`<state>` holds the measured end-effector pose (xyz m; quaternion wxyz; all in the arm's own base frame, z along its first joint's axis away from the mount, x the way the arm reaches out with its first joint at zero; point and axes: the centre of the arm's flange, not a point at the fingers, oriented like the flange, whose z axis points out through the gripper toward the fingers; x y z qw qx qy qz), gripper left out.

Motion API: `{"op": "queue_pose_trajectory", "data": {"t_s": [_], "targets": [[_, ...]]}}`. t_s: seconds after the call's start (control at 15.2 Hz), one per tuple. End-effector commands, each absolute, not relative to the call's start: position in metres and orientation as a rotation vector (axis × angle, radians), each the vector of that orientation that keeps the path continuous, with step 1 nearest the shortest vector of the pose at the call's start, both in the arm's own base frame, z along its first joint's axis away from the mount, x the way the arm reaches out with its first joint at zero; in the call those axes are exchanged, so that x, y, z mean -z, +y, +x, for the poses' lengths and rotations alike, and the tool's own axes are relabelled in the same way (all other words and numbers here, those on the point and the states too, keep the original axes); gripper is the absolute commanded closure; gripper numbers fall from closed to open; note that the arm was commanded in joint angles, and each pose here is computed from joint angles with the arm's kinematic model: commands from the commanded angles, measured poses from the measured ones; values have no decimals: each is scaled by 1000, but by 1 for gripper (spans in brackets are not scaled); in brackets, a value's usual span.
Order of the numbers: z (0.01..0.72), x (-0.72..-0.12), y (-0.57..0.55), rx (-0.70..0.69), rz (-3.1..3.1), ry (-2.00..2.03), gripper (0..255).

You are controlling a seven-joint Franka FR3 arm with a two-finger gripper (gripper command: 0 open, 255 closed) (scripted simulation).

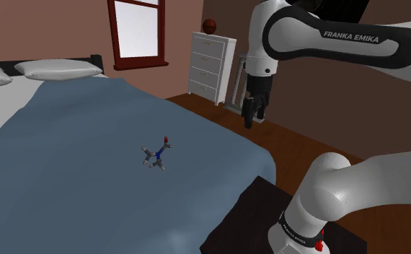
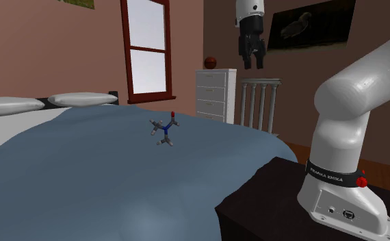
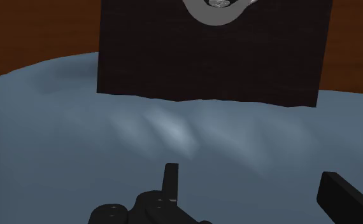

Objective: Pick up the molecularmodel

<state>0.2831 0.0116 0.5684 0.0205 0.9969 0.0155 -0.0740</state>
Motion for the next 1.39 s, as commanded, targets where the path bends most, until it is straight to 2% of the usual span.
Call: {"op": "queue_pose_trajectory", "data": {"t_s": [0.0, 1.32], "targets": [[283, -568, 12, 229, 3092, 48, 0], [412, -393, 109, -181, 3092, 51, 0]]}}
